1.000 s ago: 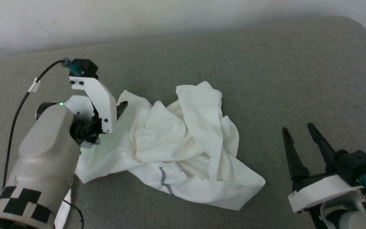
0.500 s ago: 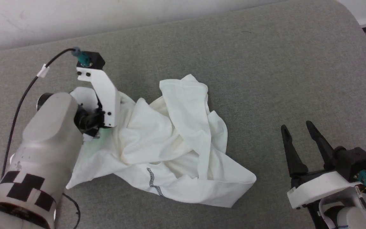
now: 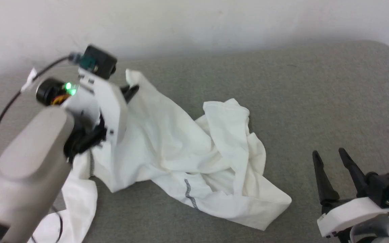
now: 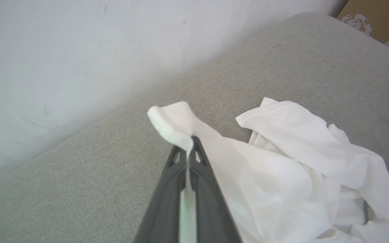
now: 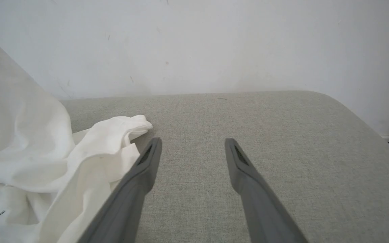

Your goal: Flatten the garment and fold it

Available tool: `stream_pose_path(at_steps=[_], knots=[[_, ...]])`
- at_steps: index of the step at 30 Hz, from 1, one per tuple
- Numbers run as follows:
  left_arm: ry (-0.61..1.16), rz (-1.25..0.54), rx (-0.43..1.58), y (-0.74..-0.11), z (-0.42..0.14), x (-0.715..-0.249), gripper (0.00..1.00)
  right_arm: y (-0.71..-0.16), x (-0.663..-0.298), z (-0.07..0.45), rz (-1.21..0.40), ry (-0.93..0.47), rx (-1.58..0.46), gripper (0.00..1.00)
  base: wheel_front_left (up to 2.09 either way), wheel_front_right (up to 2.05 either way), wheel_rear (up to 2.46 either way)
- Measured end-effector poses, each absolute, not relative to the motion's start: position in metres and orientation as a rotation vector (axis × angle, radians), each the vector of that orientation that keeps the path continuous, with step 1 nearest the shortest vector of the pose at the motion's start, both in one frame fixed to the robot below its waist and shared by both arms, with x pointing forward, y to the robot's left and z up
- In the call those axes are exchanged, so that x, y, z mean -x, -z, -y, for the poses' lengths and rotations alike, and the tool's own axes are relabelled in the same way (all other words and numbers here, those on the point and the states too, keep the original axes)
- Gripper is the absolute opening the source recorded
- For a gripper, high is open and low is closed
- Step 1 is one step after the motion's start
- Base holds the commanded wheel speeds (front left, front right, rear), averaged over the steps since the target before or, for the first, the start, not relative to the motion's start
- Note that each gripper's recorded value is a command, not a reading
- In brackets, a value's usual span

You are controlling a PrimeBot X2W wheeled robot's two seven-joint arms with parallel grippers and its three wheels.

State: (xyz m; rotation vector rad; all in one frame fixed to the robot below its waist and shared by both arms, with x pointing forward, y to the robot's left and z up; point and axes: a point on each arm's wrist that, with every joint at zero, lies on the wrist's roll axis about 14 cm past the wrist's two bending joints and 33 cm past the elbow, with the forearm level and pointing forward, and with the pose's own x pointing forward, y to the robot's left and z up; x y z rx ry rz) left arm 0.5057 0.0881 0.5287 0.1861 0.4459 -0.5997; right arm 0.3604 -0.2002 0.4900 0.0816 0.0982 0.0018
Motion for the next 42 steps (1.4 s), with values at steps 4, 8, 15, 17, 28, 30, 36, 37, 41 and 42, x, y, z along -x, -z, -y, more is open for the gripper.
stream_pose_path(at_steps=[4,8,15,17,28,30,36,37,41,42], knots=[[0.514,-0.463,-0.116,-0.525,-0.126,-0.454,0.0,-0.496,-0.355,0.194,-0.077,-0.023,-0.095,1.0,0.0,0.0,0.0],[0.326,-0.563,-0.017,-0.5,-0.178,-0.386,0.0,-0.502,-0.35,0.186,-0.059,-0.051,-0.106,1.0,0.0,0.0,0.0],[0.079,-0.829,0.214,-0.432,-0.215,-0.26,0.0,-0.512,-0.353,0.168,-0.037,-0.109,-0.103,1.0,0.0,0.0,0.0],[0.04,-0.905,0.265,-0.416,-0.216,-0.23,0.0,-0.514,-0.353,0.165,-0.035,-0.121,-0.102,1.0,0.0,0.0,0.0],[-0.021,-1.018,0.448,-0.365,-0.194,-0.174,1.0,-0.514,-0.345,0.163,-0.046,-0.127,-0.097,1.0,0.0,0.0,0.0],[-0.012,-0.898,0.446,-0.377,-0.193,-0.198,1.0,-0.514,-0.344,0.163,-0.05,-0.127,-0.095,1.0,0.0,0.0,0.0],[-0.059,-0.424,0.375,-0.446,-0.215,-0.278,1.0,-0.518,-0.342,0.163,-0.046,-0.127,-0.086,1.0,0.0,0.0,0.0],[-0.056,-0.365,0.354,-0.456,-0.216,-0.286,1.0,-0.517,-0.342,0.163,-0.05,-0.13,-0.085,1.0,0.0,0.0,0.0],[-0.04,-0.158,0.273,-0.489,-0.214,-0.31,1.0,-0.51,-0.342,0.149,-0.094,-0.17,-0.077,1.0,0.0,0.0,0.0],[-0.037,-0.12,0.255,-0.495,-0.213,-0.315,1.0,-0.506,-0.342,0.143,-0.115,-0.185,-0.077,1.0,0.0,0.0,0.0]])
